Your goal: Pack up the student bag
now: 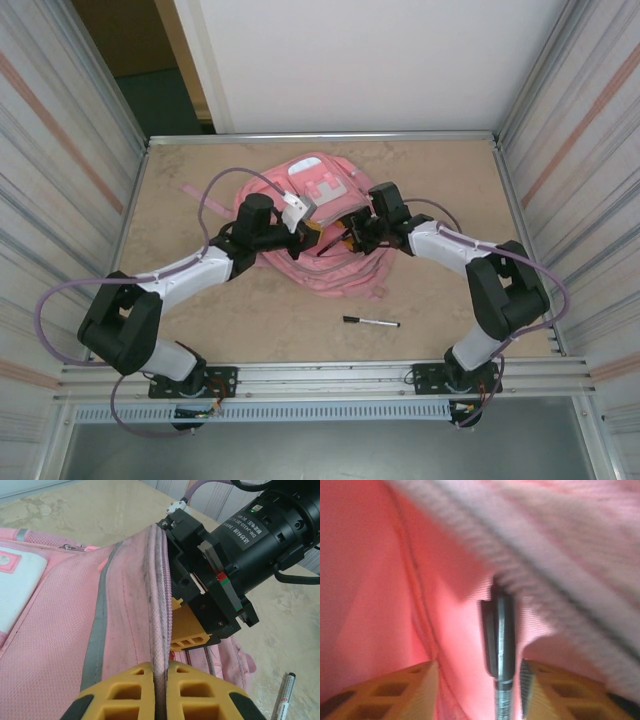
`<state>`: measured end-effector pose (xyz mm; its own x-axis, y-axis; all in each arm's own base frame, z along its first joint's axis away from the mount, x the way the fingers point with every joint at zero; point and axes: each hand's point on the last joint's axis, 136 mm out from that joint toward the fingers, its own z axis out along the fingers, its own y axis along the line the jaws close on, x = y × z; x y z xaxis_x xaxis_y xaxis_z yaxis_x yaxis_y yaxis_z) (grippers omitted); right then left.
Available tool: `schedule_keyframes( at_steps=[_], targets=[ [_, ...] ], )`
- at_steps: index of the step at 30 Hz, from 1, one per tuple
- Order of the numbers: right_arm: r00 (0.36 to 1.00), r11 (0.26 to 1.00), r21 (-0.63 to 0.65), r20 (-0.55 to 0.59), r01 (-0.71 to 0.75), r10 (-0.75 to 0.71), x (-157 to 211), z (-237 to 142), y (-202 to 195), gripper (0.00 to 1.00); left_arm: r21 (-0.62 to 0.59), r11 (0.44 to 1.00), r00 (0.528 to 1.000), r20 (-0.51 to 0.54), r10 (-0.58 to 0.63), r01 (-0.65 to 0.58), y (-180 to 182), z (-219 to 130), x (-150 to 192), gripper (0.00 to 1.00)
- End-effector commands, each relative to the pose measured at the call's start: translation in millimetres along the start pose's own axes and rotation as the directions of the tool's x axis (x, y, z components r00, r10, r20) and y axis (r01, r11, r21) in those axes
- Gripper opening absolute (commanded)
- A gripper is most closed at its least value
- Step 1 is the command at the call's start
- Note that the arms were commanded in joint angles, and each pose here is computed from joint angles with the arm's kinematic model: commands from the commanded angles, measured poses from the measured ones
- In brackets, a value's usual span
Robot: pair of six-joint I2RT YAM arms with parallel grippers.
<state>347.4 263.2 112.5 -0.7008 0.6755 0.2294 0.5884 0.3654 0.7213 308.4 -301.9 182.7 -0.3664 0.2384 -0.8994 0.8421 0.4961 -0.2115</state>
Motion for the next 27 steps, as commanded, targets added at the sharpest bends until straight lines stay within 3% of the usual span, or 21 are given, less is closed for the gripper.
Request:
schedule_keyframes(
  at_steps=[1, 6, 9, 12, 14, 16, 19, 21, 25, 27],
  targets=[
    [0.995, 0.994, -0.037, 0.020, 0.103, -0.102, 2.1, -24.7, 17.7, 0.54, 0.004, 0.999, 0.997, 0.052, 0.052, -0.052, -4.3, -3.6, -15.8, 0.00],
    [0.924, 0.923, 0.073, 0.047, 0.377, -0.380, 5.2, -66.1, -3.4, 0.59, -0.020, 0.998, 0.998, 0.042, 0.053, -0.052, 6.6, -4.3, -11.9, 0.00],
    [0.816, 0.809, 0.144, 0.016, 0.571, -0.578, 10.7, -90.8, -18.8, 0.60, -0.035, 0.999, 0.998, 0.060, 0.019, -0.017, 15.8, -9.5, -17.3, 0.00],
    [0.653, 0.635, 0.181, -0.061, 0.751, -0.755, 17.8, -109.1, -33.1, 0.65, -0.046, 0.999, 0.997, 0.065, 0.028, -0.025, 19.8, -15.0, -17.6, 0.00],
    [0.516, 0.495, 0.157, -0.162, 0.855, -0.841, 29.1, -113.1, -42.1, 0.66, -0.053, 0.998, 0.997, 0.070, 0.025, -0.021, 21.3, -17.5, -17.9, 0.00],
    [0.332, 0.314, 0.109, -0.290, 0.943, -0.898, 50.7, -118.2, -52.1, 0.67, -0.047, 0.999, 0.997, 0.082, 0.003, 0.001, 20.8, -19.7, -22.6, 0.00],
    [0.022, 0.008, 0.033, -0.438, 0.999, -0.899, 76.3, -122.9, -72.8, 0.69, -0.003, 0.998, 0.995, 0.068, -0.068, 0.069, 15.2, -21.7, -30.0, 0.00],
    [-0.148, -0.128, -0.073, -0.503, 0.989, -0.852, 88.8, -123.4, -93.9, 0.70, 0.017, 0.994, 0.993, 0.044, -0.112, 0.111, 13.0, -22.5, -32.0, 0.00],
    [-0.474, -0.248, -0.438, -0.541, 0.864, -0.695, 125.4, -137.9, -159.2, 0.74, 0.034, 0.992, 0.991, 0.058, -0.121, 0.119, 9.7, -25.4, -36.8, 0.00],
    [-0.573, -0.344, -0.466, -0.560, 0.815, -0.599, 118.4, -137.0, -180.6, 0.78, 0.027, 0.992, 0.990, 0.056, -0.126, 0.125, 12.2, -25.5, -34.5, 0.00]
  ],
)
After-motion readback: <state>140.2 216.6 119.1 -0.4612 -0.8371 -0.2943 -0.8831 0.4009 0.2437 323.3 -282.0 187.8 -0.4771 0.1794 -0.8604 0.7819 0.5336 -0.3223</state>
